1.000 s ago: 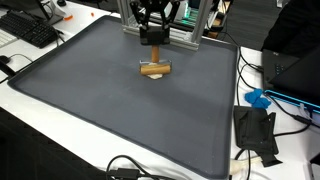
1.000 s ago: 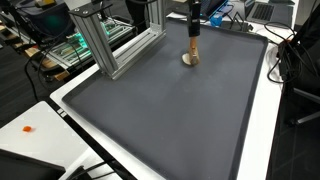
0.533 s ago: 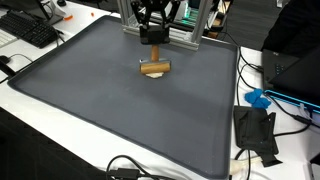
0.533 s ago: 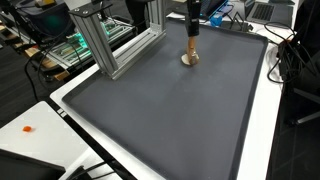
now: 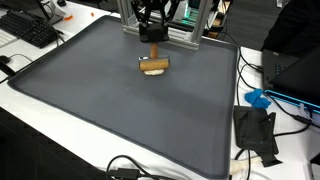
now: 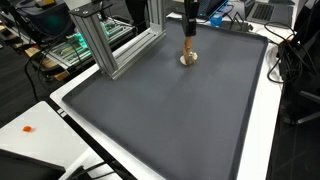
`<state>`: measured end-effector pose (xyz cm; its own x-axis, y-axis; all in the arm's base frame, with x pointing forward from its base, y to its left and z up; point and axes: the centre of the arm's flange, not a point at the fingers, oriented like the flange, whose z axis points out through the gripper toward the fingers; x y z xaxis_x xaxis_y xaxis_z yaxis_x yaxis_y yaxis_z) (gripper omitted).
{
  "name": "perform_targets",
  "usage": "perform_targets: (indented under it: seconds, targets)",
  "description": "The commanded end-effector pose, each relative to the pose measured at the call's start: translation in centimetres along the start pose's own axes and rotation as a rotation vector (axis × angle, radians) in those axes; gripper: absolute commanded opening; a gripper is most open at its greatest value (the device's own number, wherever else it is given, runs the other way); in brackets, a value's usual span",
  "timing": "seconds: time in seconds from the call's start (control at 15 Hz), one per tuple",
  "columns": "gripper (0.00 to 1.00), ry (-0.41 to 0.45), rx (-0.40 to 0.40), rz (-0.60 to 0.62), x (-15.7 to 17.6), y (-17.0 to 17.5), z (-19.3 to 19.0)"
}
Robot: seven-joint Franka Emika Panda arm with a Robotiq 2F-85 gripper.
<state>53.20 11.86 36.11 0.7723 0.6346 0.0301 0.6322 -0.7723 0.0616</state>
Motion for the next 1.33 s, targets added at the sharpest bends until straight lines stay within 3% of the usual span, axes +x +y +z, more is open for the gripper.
perform_targets:
  seconds: [0.0, 0.4, 1.27]
  targets:
    - [0.22, -0.125, 0.014, -0.030, -2.4, 0.3, 3.8]
    - [0.22, -0.125, 0.030, -0.032, -2.2, 0.2, 3.9]
    - [0.22, 0.003, 0.073, -0.022, -0.6, -1.1, 4.5]
